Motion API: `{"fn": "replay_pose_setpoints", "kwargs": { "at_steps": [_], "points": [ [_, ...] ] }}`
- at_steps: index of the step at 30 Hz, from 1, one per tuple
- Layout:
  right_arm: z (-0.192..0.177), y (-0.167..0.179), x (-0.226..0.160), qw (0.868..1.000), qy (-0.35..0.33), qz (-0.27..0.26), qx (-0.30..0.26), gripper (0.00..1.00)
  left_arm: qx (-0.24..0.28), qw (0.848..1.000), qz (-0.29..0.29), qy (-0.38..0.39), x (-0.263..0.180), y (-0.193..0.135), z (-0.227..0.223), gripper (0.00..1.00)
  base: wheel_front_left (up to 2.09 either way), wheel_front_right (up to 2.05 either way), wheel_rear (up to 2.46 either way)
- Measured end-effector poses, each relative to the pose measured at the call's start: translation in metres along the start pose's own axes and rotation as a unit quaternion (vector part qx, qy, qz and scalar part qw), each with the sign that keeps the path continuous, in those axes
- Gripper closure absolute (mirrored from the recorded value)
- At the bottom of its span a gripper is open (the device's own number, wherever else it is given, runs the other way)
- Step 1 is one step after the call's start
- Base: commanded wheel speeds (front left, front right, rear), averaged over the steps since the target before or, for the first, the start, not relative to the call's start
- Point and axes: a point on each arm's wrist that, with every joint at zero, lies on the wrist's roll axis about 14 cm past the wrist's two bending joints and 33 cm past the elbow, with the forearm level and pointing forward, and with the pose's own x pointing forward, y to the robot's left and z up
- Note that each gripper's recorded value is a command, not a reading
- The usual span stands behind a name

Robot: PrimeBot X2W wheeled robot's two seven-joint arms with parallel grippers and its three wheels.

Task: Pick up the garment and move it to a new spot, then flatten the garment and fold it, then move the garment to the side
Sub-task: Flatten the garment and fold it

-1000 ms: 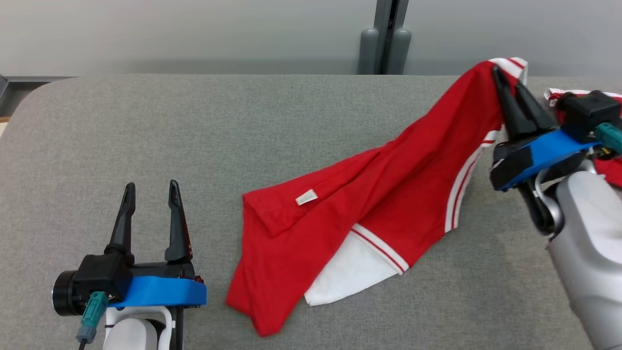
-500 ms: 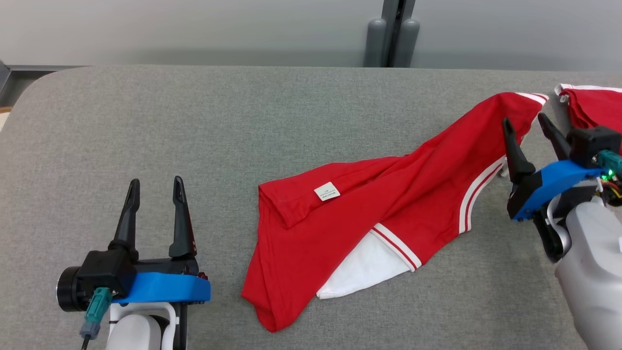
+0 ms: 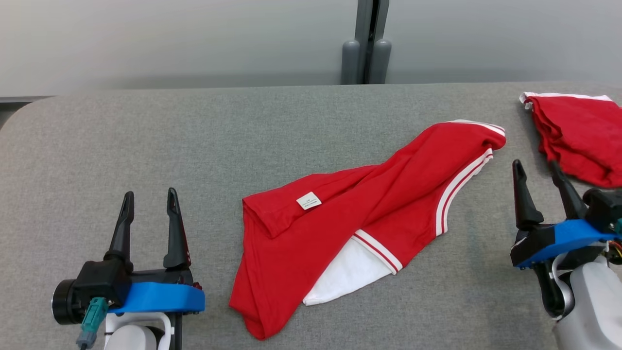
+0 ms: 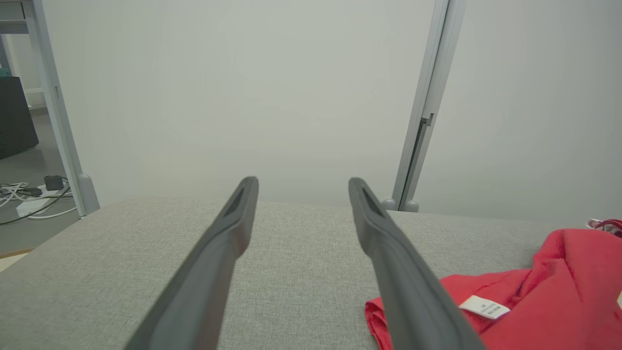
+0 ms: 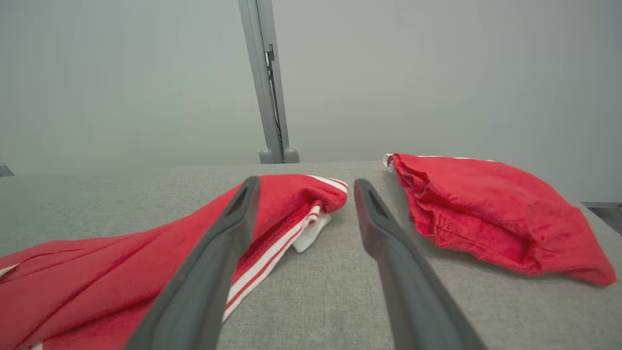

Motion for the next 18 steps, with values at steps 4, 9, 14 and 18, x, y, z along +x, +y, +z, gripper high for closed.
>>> {"fn": "replay_pose_setpoints", "kwargs": {
  "at_steps": [4, 9, 14, 18],
  "points": [
    [0.027, 0.012, -0.012, 0.998, -0.056, 0.001, 0.015, 0.00, 0.001, 1.000, -0.003, -0.003, -0.002, -0.001, 0.002, 0.00, 0.00, 0.00, 0.00],
    [0.052, 0.032, -0.027, 0.994, -0.107, 0.015, 0.026, 0.00, 0.003, 1.000, -0.005, -0.005, -0.004, -0.001, 0.005, 0.00, 0.00, 0.00, 0.00],
    [0.053, 0.048, -0.043, 0.993, -0.115, 0.030, 0.027, 0.00, 0.003, 1.000, -0.006, -0.005, -0.007, -0.002, 0.005, 0.00, 0.00, 0.00, 0.00],
    [0.046, 0.057, -0.051, 0.993, -0.107, 0.039, 0.028, 0.00, 0.004, 1.000, -0.006, -0.004, -0.008, -0.002, 0.004, 0.00, 0.00, 0.00, 0.00]
  ]
}}
